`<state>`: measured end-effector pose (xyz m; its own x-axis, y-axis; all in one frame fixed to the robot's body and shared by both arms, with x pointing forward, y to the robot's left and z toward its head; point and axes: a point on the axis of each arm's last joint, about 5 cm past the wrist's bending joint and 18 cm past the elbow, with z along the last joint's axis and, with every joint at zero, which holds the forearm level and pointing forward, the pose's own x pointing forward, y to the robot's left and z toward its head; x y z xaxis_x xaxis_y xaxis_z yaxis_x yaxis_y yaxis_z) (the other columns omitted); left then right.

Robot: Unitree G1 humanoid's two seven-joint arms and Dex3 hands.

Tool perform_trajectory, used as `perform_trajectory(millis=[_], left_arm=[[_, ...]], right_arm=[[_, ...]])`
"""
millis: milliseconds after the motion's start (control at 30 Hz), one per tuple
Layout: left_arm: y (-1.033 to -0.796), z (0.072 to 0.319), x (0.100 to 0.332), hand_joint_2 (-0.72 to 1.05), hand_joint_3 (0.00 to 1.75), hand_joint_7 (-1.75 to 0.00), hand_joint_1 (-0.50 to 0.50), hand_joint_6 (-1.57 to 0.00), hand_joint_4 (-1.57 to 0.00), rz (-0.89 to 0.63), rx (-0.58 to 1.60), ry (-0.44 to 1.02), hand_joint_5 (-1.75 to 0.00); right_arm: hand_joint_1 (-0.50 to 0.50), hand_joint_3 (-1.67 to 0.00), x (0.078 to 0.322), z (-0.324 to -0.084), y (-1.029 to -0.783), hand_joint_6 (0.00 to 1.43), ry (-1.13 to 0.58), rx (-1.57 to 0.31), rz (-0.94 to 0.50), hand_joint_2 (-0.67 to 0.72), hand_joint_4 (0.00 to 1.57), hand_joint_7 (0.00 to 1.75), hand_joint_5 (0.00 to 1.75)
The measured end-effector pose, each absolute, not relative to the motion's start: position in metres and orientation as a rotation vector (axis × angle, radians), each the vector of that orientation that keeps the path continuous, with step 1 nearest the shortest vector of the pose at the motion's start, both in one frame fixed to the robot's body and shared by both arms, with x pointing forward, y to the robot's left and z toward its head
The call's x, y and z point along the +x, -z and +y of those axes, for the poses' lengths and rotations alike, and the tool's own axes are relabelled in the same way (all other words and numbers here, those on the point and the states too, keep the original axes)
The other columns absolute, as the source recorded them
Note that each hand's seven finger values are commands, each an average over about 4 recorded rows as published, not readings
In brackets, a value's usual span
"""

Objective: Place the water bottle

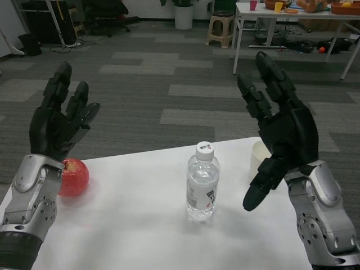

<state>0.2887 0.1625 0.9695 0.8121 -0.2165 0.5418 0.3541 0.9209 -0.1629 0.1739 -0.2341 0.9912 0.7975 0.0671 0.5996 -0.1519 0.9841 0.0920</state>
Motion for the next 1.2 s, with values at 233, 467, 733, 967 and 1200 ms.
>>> perform_trajectory(millis=[233, 467, 733, 967, 1200], left_arm=[[-0.959, 0.142, 0.270, 1.05, 0.09, 0.00, -0.50, 0.00, 0.00, -0.549, -0.347, 0.357, 0.00], [-0.959, 0.132, 0.269, 1.05, 0.09, 0.00, -0.50, 0.00, 0.00, -0.533, -0.343, 0.399, 0.00], [-0.960, 0.122, 0.271, 1.05, 0.09, 0.00, -0.50, 0.00, 0.00, -0.523, -0.343, 0.437, 0.00], [-0.963, 0.120, 0.274, 1.05, 0.04, 0.00, -0.50, 0.00, 0.00, -0.524, -0.338, 0.446, 0.00], [-0.960, 0.121, 0.278, 1.05, 0.09, 0.00, -0.50, 0.00, 0.00, -0.503, -0.337, 0.438, 0.00]], right_arm=[[-0.38, 0.00, 0.177, -0.230, -0.992, 0.00, -0.118, 0.156, -0.660, 0.47, 0.00, 0.00, 0.00], [-0.38, 0.00, 0.180, -0.230, -0.988, 0.00, -0.118, 0.165, -0.638, 0.44, 0.00, 0.00, 0.00], [-0.38, 0.00, 0.187, -0.225, -0.985, 0.00, -0.141, 0.182, -0.616, 0.47, 0.00, 0.00, 0.00], [-0.38, 0.00, 0.187, -0.226, -0.983, 0.00, -0.138, 0.183, -0.607, 0.41, 0.00, 0.00, 0.00], [-0.38, 0.00, 0.188, -0.225, -0.982, 0.00, -0.133, 0.177, -0.606, 0.41, 0.00, 0.00, 0.00]])
